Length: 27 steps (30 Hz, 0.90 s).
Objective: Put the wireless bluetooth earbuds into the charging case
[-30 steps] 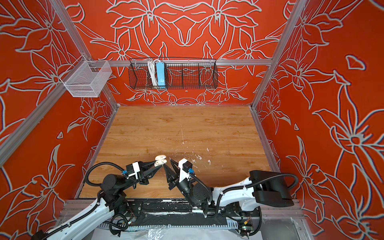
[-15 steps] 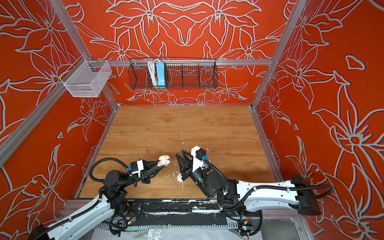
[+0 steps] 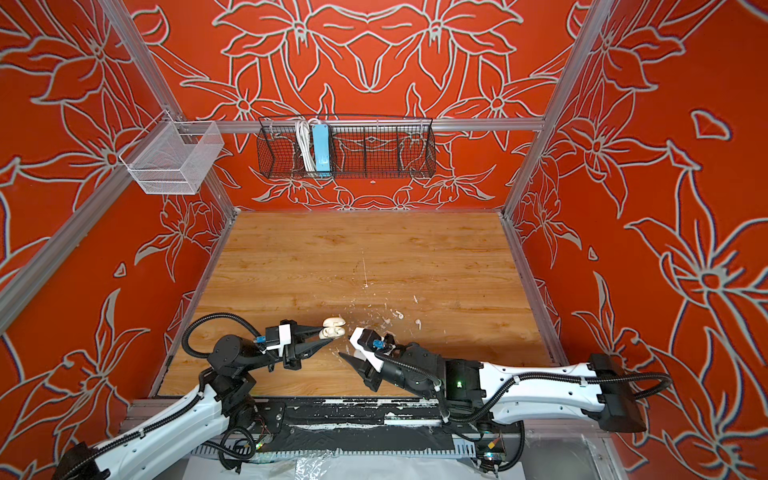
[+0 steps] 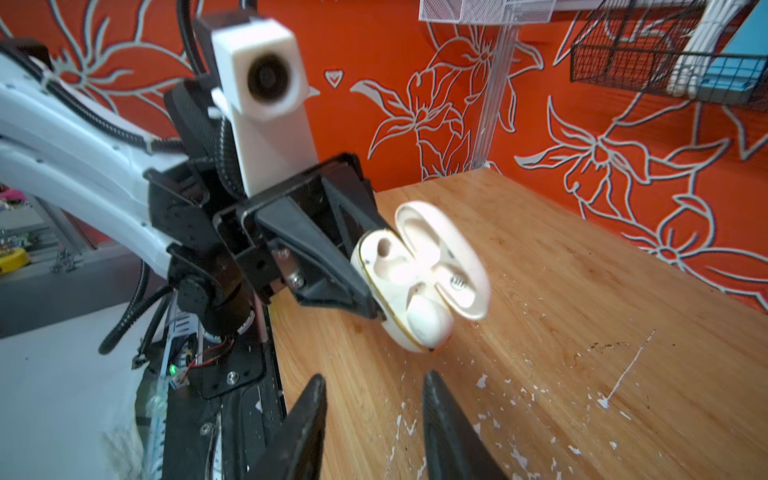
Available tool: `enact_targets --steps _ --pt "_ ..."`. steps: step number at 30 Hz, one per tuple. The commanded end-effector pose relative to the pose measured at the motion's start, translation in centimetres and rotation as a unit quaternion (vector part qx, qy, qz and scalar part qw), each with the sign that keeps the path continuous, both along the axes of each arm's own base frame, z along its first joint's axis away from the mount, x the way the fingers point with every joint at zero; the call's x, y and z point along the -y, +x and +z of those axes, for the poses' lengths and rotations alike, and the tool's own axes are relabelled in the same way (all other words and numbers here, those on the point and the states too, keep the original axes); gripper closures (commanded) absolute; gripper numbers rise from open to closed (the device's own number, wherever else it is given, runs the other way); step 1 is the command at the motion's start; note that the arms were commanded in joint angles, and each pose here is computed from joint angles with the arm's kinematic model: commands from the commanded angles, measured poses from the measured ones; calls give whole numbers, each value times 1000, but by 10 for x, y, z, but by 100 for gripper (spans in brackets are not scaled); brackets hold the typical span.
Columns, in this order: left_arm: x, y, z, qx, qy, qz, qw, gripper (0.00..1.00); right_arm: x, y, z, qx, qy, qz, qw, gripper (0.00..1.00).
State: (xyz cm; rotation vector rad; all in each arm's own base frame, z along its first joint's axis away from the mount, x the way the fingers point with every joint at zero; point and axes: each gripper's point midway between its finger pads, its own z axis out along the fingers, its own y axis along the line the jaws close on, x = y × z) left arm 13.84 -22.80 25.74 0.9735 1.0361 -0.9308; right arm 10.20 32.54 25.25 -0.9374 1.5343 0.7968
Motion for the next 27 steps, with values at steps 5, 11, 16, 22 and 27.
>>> enact_targets --steps 5,11,16,22,27 --pt "4 -10 11 29 1 -21 999 100 12 13 9 22 -2 -36 999 62" --pt "5 -10 11 29 5 -25 999 100 16 12 16 23 10 -35 999 64" --pt "6 -11 11 30 8 -27 999 100 18 15 22 23 16 -45 999 65" --pt "7 -11 10 29 11 -30 999 100 14 18 24 21 13 -52 998 70" --pt "8 -12 9 30 12 -31 999 100 15 22 32 21 19 -67 997 73"
